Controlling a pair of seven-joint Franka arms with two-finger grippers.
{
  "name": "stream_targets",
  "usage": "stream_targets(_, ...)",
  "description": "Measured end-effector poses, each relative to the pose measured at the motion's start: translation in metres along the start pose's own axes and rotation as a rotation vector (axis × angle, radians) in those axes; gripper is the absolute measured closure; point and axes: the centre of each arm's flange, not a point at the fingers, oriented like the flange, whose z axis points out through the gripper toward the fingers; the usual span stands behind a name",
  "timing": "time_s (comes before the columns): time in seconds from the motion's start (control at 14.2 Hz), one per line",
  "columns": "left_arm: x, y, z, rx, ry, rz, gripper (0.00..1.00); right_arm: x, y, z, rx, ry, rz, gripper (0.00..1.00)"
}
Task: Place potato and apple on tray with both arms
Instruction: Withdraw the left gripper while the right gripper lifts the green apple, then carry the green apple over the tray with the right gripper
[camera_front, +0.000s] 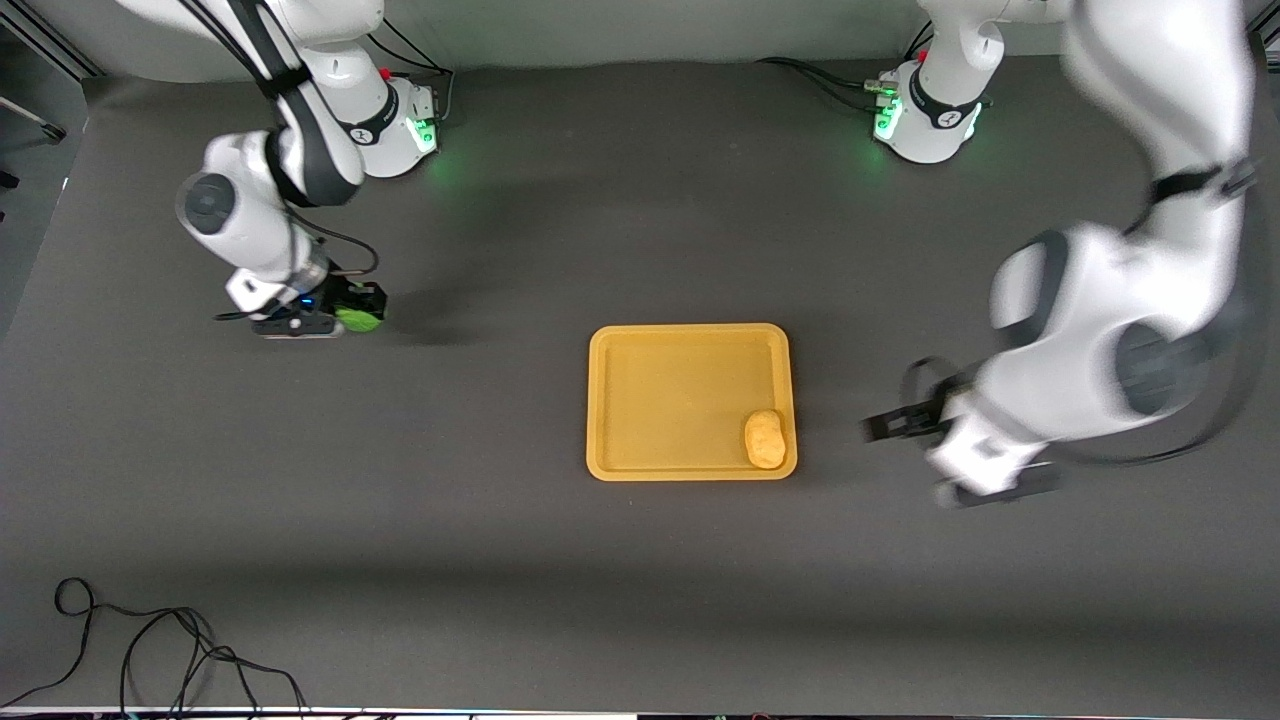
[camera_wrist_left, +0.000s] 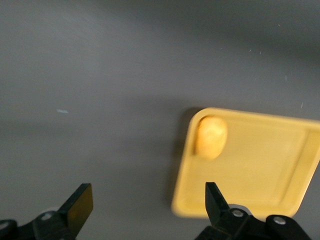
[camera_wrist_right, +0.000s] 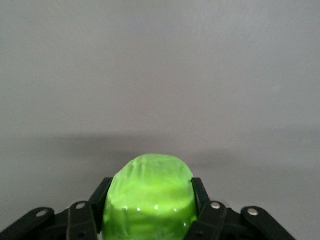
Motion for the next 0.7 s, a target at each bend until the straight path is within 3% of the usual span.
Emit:
stream_targets(0.21,-0.029,-0.062,-0.069,0.081,0.024,0.108,0.0,0.026,-0.004,-0.132,0.01,0.001,-0.003,0.32)
stream_targets(0.35,-0.051,-0.077,-0.083,0.144,0.044,0.162,0.0,0.039,-0.008,-0.189,0.016,0.046,-0.007,0.32)
stream_targets(0.56,-0.081,-0.111,-0.092,0.172,0.139,0.252,0.0,0.074,-0.029,-0.21,0.019,0.092,-0.02,0.32)
stream_targets(0.7,-0.099,-0.138,-0.089,0.181,0.16,0.264,0.0,0.111,-0.073,-0.209,0.028,0.102,-0.022,0.32)
